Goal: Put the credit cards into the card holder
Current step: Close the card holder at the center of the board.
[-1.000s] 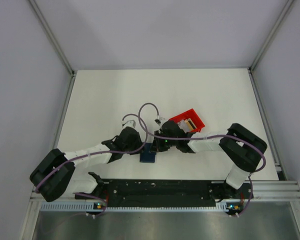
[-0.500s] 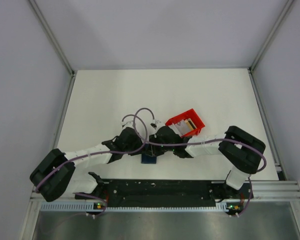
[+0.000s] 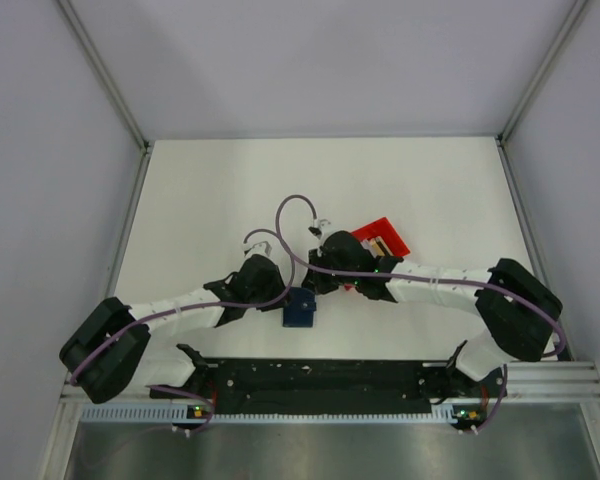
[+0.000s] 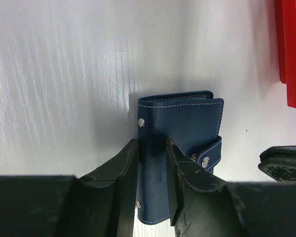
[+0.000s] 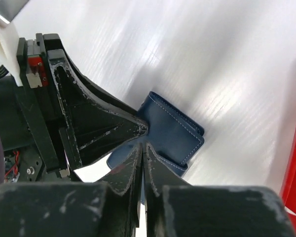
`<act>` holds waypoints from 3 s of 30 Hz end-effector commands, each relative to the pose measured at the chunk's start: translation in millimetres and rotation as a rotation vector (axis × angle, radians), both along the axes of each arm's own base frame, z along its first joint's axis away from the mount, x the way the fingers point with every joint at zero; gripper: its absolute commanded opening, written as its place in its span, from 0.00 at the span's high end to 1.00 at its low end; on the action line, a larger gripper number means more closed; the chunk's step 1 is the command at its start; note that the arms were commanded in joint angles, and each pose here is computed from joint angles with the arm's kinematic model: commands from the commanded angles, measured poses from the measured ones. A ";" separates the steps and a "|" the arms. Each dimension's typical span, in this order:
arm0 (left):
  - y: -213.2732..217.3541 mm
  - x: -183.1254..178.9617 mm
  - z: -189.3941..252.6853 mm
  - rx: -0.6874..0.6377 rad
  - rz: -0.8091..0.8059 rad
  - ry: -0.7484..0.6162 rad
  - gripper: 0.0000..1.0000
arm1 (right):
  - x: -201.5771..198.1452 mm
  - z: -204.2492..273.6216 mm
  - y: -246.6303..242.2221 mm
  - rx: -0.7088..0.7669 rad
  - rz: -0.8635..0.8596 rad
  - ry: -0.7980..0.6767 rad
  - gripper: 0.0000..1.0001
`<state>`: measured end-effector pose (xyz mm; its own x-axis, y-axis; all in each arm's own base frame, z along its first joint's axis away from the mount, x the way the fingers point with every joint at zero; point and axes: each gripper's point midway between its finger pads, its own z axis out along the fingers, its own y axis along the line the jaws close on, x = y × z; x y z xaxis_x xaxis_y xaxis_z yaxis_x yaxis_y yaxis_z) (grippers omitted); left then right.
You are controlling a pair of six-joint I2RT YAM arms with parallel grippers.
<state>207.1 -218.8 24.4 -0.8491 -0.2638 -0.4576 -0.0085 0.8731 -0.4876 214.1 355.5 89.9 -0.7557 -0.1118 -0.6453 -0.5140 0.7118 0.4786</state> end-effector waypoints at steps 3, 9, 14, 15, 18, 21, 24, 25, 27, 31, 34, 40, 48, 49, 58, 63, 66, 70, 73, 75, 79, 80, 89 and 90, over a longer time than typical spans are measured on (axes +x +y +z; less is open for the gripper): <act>15.1 -6.9 -11.1 0.063 0.018 0.019 0.69 | -16.6 -22.6 -21.0 -0.118 -0.032 0.108 1.00; 15.3 -8.2 -11.3 0.059 0.019 0.023 0.69 | -28.1 -38.5 -7.2 -0.109 -0.006 0.153 1.00; 15.0 -8.8 -11.6 0.058 0.017 0.023 0.69 | -25.6 -44.4 -1.0 -0.114 -0.012 0.162 1.00; 15.1 -8.3 -11.4 0.057 0.018 0.022 0.69 | -24.1 -44.4 0.0 -0.112 -0.011 0.158 1.00; 14.3 -8.3 -11.2 0.051 0.019 0.023 0.69 | -25.5 -46.4 2.9 -0.109 -0.001 0.163 1.00; 14.3 -8.3 -11.2 0.051 0.019 0.023 0.69 | -26.4 -46.0 4.8 -0.110 0.004 0.166 1.00; 13.6 -8.1 -10.8 0.048 0.019 0.022 0.69 | -32.6 -47.8 6.5 -0.115 0.015 0.170 1.00; 13.6 -8.1 -10.8 0.048 0.019 0.022 0.69 | -32.1 -48.0 7.3 -0.114 0.015 0.169 1.00; 12.9 -8.1 -10.6 0.043 0.018 0.022 0.69 | -32.5 -50.6 9.0 -0.114 0.016 0.176 1.00; 12.4 -7.9 -10.0 0.042 0.016 0.021 0.69 | -32.0 -51.5 11.4 -0.109 0.010 0.169 1.00; 11.6 -8.0 -9.9 0.037 0.015 0.021 0.69 | -32.3 -53.5 11.4 -0.123 0.012 0.174 1.00; 10.5 -8.6 -9.8 0.032 0.007 0.019 0.69 | -29.2 -61.4 7.5 -0.160 -0.012 0.182 1.00; 7.6 -12.3 -12.2 0.010 -0.009 0.025 0.69 | -29.8 -77.4 4.1 -0.250 -0.019 0.217 1.00; 7.9 -12.7 -12.6 0.008 -0.007 0.027 0.69 | -29.7 -78.0 4.3 -0.256 -0.019 0.221 1.00; 7.1 -14.3 -13.4 0.002 -0.013 0.030 0.69 | -31.8 -98.4 -5.6 -0.378 -0.035 0.250 1.00; 3.8 -12.3 -11.4 -0.018 -0.016 0.016 0.69 | -30.0 -107.0 -9.8 -0.443 -0.040 0.255 1.00; 3.1 -12.6 -11.0 -0.021 -0.019 0.014 0.69 | -30.6 -113.3 -13.0 -0.474 -0.044 0.268 1.00; 3.1 -12.8 -11.8 -0.025 -0.018 0.015 0.69 | -30.8 -119.6 -16.8 -0.523 -0.048 0.269 1.00; 2.1 -12.6 -11.0 -0.033 -0.019 0.012 0.69 | -33.3 -126.2 -18.6 -0.547 -0.047 0.280 1.00; 1.8 -13.1 -11.9 -0.034 -0.021 0.013 0.69 | -32.9 -130.6 -19.7 -0.566 -0.046 0.283 1.00; 1.5 -13.5 -11.7 -0.039 -0.023 0.011 0.69 | -32.7 -134.1 -18.8 -0.585 -0.037 0.295 1.00; 1.9 -14.4 -12.9 -0.038 -0.024 0.014 0.69 | -33.2 -133.8 -17.5 -0.588 -0.033 0.295 1.00; 1.7 -15.0 -11.1 -0.042 -0.031 0.006 0.69 | -24.6 -124.0 -15.0 -0.576 -0.057 0.264 1.00; 3.2 -14.3 -10.6 -0.035 -0.027 0.004 0.68 | -21.3 -116.7 -13.8 -0.560 -0.058 0.240 1.00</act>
